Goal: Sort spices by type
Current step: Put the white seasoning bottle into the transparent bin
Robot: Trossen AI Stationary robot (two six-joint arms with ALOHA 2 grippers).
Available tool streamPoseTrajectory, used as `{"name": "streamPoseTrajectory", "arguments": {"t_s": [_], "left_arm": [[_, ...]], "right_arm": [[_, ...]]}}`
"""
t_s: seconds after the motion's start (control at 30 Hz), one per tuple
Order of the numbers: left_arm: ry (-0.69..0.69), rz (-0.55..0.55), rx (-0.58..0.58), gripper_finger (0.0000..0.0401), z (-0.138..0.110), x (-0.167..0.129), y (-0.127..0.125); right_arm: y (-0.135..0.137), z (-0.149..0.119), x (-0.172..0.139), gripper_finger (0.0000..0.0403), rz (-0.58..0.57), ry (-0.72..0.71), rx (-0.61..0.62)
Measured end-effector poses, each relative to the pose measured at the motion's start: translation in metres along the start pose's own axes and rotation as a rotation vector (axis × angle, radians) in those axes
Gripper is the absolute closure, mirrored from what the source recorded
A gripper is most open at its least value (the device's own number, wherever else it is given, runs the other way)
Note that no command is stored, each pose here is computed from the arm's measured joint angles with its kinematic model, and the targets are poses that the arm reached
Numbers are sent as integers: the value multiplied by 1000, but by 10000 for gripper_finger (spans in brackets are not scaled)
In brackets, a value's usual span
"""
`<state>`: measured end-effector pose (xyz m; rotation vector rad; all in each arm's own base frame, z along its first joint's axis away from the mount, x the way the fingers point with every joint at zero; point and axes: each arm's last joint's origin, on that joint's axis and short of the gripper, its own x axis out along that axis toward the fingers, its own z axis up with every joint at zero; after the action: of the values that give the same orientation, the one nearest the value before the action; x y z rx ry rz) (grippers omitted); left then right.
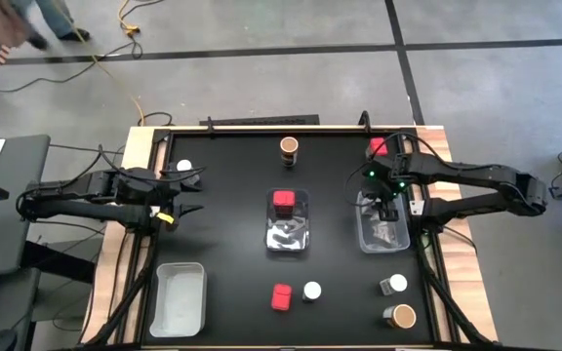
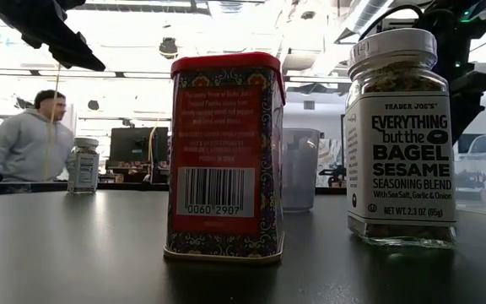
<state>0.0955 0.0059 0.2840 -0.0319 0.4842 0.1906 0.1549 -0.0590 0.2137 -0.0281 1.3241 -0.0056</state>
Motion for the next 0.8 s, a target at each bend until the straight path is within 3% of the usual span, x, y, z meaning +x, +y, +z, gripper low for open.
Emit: {"name": "streamPoseTrajectory", "arguments": {"t_s": [0.8], "left_arm": [[1, 0, 23, 170, 0, 0, 0]], "right_arm": [[0, -2, 0, 160, -10, 21, -27]]}}
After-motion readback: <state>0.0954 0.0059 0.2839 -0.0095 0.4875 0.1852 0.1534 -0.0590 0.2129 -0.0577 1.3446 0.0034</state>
